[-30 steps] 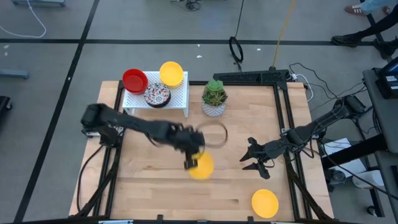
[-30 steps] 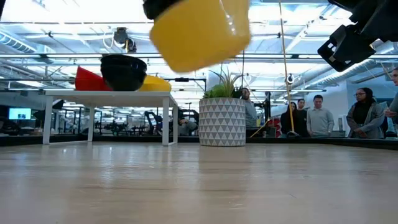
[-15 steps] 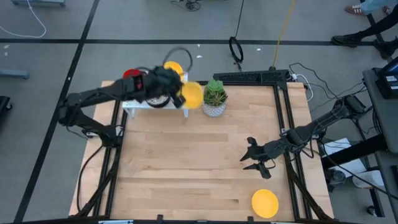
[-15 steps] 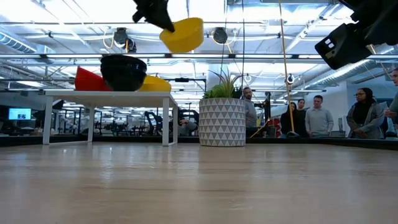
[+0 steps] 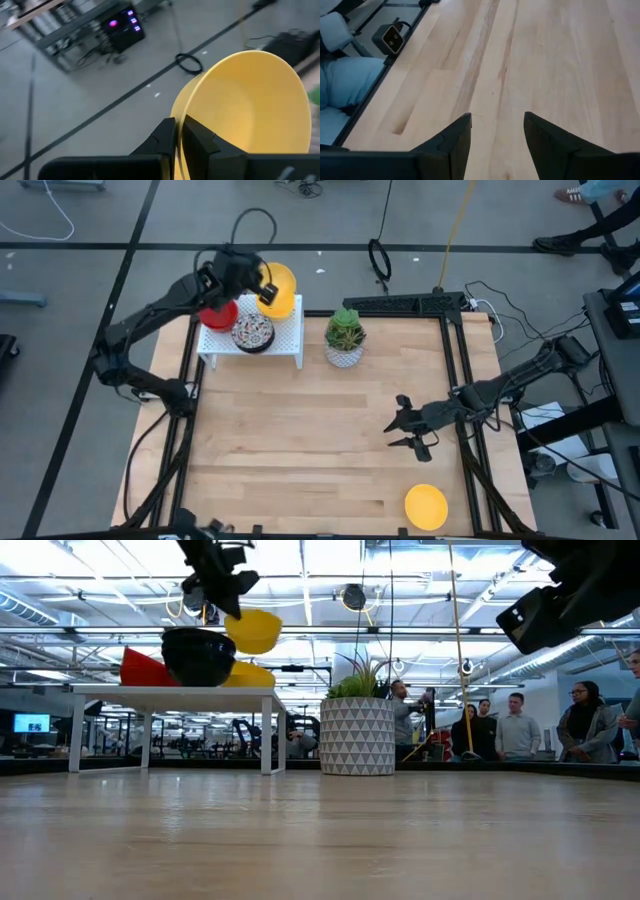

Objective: Pick & Place Mini bowls
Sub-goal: Stack the yellow bowl on the yellow bowls on the shelf

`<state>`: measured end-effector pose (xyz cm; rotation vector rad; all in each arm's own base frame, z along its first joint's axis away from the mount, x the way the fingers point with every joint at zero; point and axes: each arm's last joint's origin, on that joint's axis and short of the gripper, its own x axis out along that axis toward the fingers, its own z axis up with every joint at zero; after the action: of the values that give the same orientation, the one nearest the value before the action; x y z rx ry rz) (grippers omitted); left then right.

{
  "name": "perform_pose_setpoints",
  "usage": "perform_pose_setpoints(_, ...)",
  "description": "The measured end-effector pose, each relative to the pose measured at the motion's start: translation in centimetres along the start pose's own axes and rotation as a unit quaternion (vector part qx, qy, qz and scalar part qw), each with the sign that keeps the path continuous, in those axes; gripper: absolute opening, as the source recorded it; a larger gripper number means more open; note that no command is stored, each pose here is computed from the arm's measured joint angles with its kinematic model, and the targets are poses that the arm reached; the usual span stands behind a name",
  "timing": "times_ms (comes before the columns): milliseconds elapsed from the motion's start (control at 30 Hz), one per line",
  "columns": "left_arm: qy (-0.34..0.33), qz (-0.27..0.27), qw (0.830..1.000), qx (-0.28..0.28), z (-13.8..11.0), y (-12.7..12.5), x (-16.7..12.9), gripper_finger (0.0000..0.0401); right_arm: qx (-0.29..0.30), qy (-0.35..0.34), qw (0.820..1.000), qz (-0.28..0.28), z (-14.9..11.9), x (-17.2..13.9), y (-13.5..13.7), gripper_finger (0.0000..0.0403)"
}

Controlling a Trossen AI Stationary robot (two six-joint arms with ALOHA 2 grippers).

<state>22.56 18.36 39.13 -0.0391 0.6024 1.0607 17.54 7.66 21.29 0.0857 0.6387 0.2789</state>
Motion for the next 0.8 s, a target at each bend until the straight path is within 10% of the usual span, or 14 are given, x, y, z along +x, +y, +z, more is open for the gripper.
perform_pose_setpoints(433,0.089,0.051,0.994,-0.041,-1.8,4.2,2.5,0.003,0.019,-0.005,0.999,-0.027,0.3,0.0,-1.2,0.0169)
perform_pose_setpoints(800,0.084,-0.039,0.995,-0.045,-1.7,3.0,3.0,0.003,0.021,-0.005,0.999,-0.028,0.3,0.0,-1.4,0.0169)
